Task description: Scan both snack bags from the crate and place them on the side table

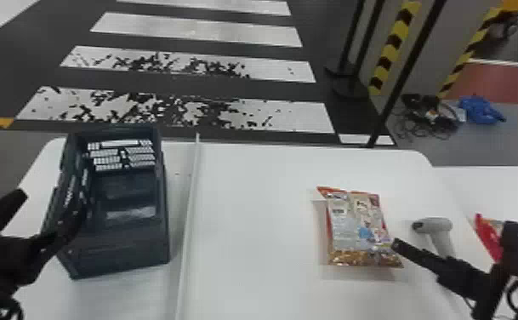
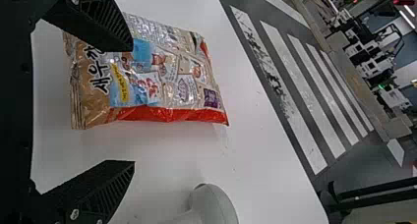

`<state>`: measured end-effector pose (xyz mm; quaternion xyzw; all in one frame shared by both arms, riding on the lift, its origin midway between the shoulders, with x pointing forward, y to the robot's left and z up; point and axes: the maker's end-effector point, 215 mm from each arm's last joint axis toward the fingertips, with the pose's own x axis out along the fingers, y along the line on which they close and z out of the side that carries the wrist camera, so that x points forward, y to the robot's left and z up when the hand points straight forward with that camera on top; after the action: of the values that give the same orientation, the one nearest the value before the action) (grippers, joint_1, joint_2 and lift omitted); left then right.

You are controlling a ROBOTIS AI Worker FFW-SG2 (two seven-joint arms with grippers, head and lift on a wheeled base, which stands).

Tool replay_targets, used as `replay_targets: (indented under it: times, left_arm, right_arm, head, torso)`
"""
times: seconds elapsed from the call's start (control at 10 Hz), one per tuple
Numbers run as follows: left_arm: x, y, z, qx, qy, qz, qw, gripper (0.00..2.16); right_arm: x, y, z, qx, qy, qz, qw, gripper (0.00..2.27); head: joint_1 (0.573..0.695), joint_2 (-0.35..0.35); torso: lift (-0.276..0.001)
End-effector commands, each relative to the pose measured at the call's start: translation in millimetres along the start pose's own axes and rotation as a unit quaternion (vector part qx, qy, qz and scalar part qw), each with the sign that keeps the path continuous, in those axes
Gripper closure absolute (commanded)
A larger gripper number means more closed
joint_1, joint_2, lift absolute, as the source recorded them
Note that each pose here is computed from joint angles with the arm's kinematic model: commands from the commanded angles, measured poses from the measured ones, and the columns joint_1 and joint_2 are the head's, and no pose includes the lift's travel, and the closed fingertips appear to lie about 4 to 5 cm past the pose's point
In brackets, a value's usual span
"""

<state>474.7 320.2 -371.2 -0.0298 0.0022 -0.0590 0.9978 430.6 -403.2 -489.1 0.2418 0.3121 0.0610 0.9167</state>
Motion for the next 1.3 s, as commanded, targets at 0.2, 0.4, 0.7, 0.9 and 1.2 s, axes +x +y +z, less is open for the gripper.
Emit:
replay_targets:
  times: [0.2, 0.4, 0.7, 0.9, 1.2]
  left_arm:
    - [0, 1, -1, 0.000, 0.001, 0.000, 1.0000, 0.14]
    - [1, 0, -1, -0.001, 0.000, 0.000, 1.0000, 0.14]
    - [2, 0, 0, -0.001, -0.001, -0.001, 1.0000, 0.14]
    - [2, 0, 0, -0.001, -0.001, -0.001, 1.0000, 0.14]
    - [1, 0, 0, -0.001, 0.001, -0.001, 1.0000, 0.14]
  right_arm:
    - [30, 13, -25, -0.003, 0.040, 0.011, 0.999, 0.12]
    - [38, 5, -26, -0.018, 0.047, -0.001, 0.999, 0.12]
    - [43, 2, -36, -0.031, 0.068, -0.003, 0.997, 1.90]
    - [48, 1, -38, -0.069, 0.075, -0.004, 0.995, 2.24]
    - [43, 14, -34, -0.070, 0.061, 0.023, 0.995, 2.24]
  head:
    - [0.695, -0.082]
    - [0.695, -0.068]
    - [0.695, -0.067]
    - [0.695, -0.066]
    - [0.695, -0.060]
  torso:
    - [-0.098]
    - [-0.098]
    - [-0.098]
    - [-0.098]
    - [-0.098]
